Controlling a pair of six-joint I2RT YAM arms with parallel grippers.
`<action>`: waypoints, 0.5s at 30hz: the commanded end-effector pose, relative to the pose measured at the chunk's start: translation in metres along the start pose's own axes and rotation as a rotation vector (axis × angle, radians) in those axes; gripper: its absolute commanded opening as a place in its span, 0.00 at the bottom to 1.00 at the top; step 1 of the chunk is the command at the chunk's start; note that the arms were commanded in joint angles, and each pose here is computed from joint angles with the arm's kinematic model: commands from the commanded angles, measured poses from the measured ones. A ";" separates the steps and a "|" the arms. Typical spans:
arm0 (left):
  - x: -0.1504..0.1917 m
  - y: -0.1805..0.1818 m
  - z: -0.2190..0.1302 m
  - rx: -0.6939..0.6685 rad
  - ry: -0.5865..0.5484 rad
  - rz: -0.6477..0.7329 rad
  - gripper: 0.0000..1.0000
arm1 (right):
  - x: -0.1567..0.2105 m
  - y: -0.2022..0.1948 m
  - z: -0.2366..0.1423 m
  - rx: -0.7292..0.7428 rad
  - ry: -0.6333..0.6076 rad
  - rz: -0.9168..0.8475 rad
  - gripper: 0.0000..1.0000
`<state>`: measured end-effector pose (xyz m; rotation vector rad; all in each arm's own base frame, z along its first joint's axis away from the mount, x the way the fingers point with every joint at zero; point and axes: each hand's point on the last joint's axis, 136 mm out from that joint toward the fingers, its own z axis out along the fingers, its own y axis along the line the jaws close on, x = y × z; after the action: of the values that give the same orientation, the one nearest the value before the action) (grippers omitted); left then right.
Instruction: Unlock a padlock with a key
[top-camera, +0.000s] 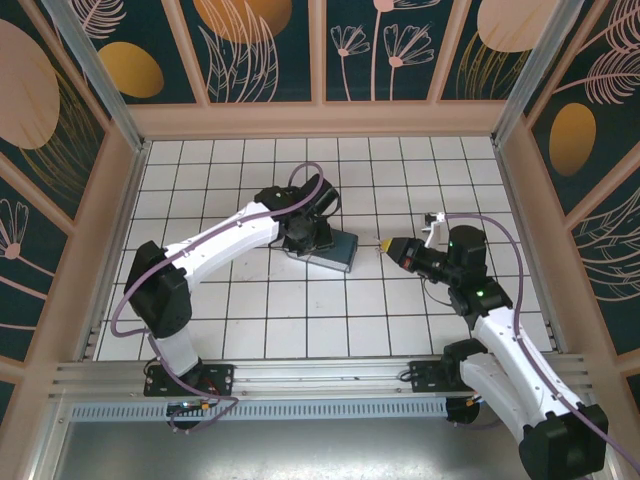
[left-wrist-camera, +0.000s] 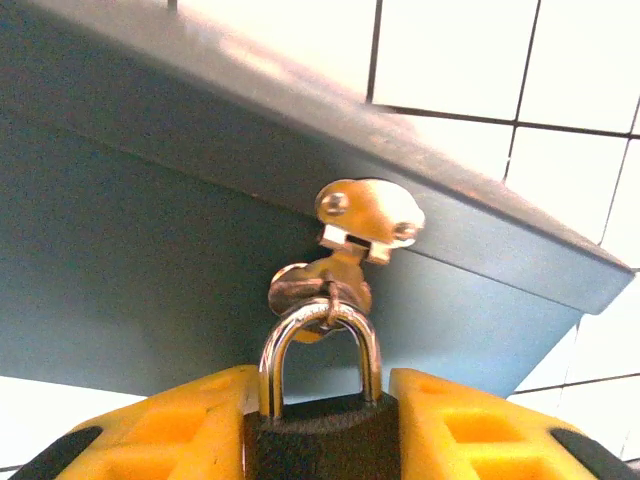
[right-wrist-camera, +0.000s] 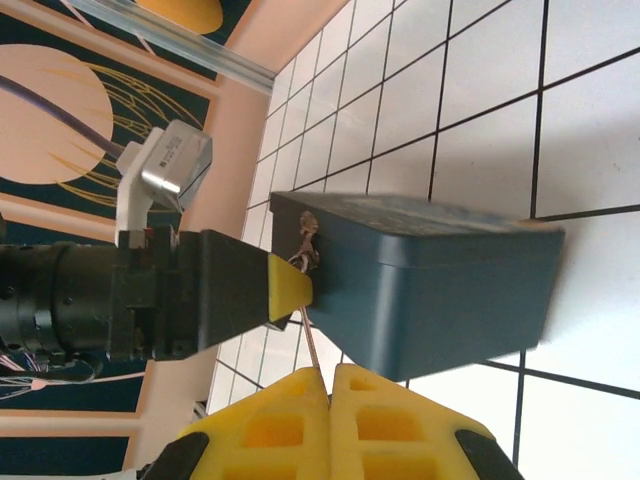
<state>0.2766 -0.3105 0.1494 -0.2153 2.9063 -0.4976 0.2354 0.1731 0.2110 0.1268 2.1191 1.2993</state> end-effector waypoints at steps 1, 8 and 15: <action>-0.001 0.003 -0.001 -0.049 0.026 -0.033 0.39 | -0.007 0.023 -0.006 -0.057 -0.015 -0.049 0.00; -0.014 -0.010 0.009 -0.056 0.021 -0.005 0.50 | -0.009 0.026 -0.004 -0.062 -0.011 -0.061 0.00; -0.034 -0.014 -0.021 -0.036 -0.068 0.082 0.61 | 0.005 0.018 -0.003 -0.064 0.011 -0.017 0.00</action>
<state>0.3005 -0.3266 0.1608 -0.1676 2.8883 -0.4706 0.2320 0.1767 0.2180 0.1024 2.1074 1.3240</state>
